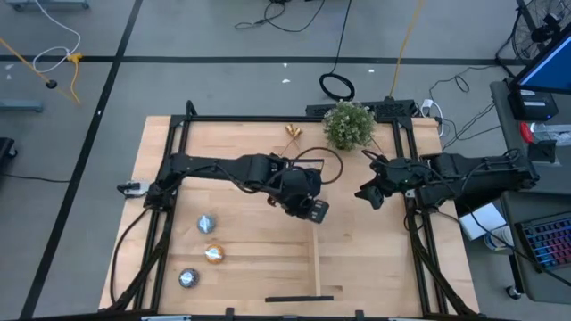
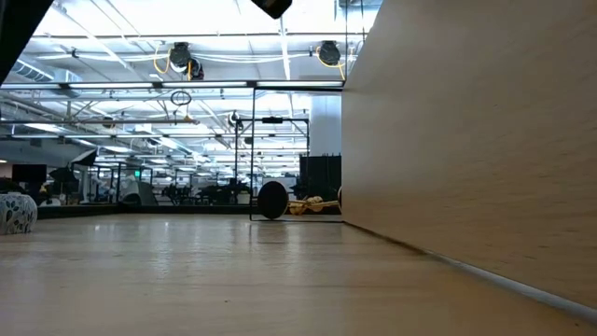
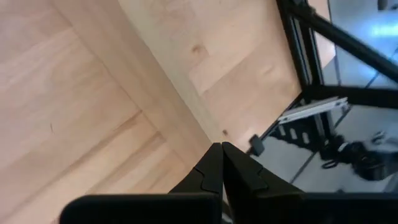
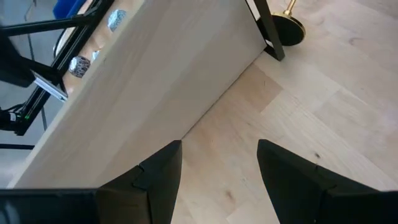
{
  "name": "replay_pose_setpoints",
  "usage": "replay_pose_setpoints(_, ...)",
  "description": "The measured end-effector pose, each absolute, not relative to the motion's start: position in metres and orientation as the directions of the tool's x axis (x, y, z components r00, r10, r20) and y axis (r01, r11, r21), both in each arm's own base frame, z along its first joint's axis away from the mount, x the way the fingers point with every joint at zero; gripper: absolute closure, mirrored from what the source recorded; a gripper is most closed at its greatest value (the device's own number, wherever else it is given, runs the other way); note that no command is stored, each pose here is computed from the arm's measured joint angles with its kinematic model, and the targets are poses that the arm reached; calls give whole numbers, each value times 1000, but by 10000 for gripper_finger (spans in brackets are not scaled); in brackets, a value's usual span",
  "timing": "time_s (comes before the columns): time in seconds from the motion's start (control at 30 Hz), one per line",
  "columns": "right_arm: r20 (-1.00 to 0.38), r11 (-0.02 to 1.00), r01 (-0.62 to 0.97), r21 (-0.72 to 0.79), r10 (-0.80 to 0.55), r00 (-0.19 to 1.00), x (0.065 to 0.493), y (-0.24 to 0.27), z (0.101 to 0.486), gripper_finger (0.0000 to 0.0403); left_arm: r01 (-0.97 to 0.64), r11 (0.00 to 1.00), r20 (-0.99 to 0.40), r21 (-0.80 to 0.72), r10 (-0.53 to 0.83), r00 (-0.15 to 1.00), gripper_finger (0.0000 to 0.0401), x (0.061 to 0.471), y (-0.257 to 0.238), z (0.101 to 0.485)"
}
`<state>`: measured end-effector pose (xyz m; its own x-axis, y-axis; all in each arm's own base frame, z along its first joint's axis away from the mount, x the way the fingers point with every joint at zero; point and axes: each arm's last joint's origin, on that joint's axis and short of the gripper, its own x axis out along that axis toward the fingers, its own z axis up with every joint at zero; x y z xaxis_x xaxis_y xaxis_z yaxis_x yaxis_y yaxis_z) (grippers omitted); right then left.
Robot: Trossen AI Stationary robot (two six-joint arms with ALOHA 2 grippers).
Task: Pick & Place candle stick holders
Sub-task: Prepare the shelf
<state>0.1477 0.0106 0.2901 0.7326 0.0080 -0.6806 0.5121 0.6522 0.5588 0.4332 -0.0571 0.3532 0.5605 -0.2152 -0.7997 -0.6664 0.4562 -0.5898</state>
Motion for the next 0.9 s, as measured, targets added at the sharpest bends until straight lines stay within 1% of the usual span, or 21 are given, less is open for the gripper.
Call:
replay_pose_setpoints(0.1,-689,653,519,552,7,725,150,11,289,197,-634,532,-809,-560,-188,557,397,429,-59,361)
replay_pose_setpoints(0.2,-696,657,522,544,7,718,152,11,287,197,-553,589,-766,-589,-191,613,398,428,-61,376)
replay_pose_setpoints(0.33,-713,664,530,527,5,701,156,11,284,197,-480,648,-727,-591,-171,664,399,427,-62,391)
replay_pose_setpoints(0.47,-721,673,531,515,5,693,161,12,281,197,-421,707,-709,-568,-161,687,400,428,-60,394)
replay_pose_setpoints(0.63,-667,687,465,558,38,744,171,14,285,197,-369,763,-713,-531,-168,680,400,429,-61,392)
replay_pose_setpoints(0.7,-651,692,442,570,52,757,175,17,286,197,-387,762,-728,-520,-157,667,400,427,-60,391)
replay_pose_setpoints(0.77,-648,696,437,569,53,760,180,20,285,197,-446,746,-770,-494,-137,623,400,423,-57,387)
replay_pose_setpoints(0.9,-691,693,489,530,20,722,191,25,274,197,-601,711,-878,-365,-48,477,400,409,-51,376)
